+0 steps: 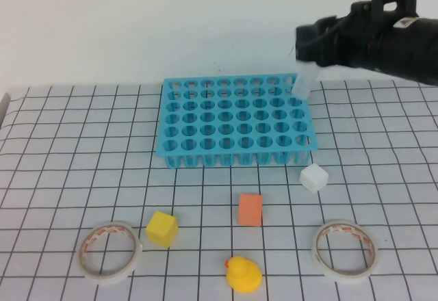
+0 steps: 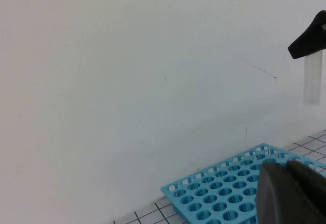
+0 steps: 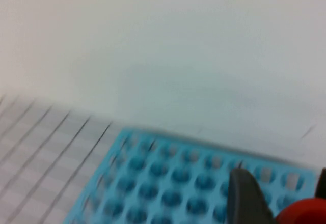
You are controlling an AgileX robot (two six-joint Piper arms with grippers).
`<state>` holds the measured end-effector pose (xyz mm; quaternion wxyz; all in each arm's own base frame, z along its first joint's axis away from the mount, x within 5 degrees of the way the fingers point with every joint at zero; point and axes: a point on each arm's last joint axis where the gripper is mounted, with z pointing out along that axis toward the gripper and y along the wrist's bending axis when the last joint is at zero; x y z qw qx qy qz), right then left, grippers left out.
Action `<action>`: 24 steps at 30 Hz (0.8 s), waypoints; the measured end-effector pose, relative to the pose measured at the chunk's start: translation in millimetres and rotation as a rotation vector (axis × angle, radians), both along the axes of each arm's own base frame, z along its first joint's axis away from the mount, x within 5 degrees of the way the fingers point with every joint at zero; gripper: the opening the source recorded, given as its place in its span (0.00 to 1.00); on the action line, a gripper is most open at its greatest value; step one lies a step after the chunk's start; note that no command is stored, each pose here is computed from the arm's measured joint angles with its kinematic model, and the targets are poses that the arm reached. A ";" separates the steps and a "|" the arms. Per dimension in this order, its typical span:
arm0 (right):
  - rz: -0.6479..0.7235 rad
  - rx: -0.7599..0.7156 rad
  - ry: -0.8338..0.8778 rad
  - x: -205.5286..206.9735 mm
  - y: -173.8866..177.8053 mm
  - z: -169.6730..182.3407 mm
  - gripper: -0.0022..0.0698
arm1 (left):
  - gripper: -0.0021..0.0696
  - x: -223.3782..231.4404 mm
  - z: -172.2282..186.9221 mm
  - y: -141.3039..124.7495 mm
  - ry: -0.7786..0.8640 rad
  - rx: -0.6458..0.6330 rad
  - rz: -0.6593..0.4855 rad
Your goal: Place the test tubes
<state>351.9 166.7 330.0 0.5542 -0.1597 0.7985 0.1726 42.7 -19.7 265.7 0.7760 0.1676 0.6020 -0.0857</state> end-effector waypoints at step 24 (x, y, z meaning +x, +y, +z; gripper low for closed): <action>0.527 0.089 -0.314 53.0 91.8 -57.7 0.40 | 0.03 -0.7 -0.2 -1.8 0.000 0.005 -0.021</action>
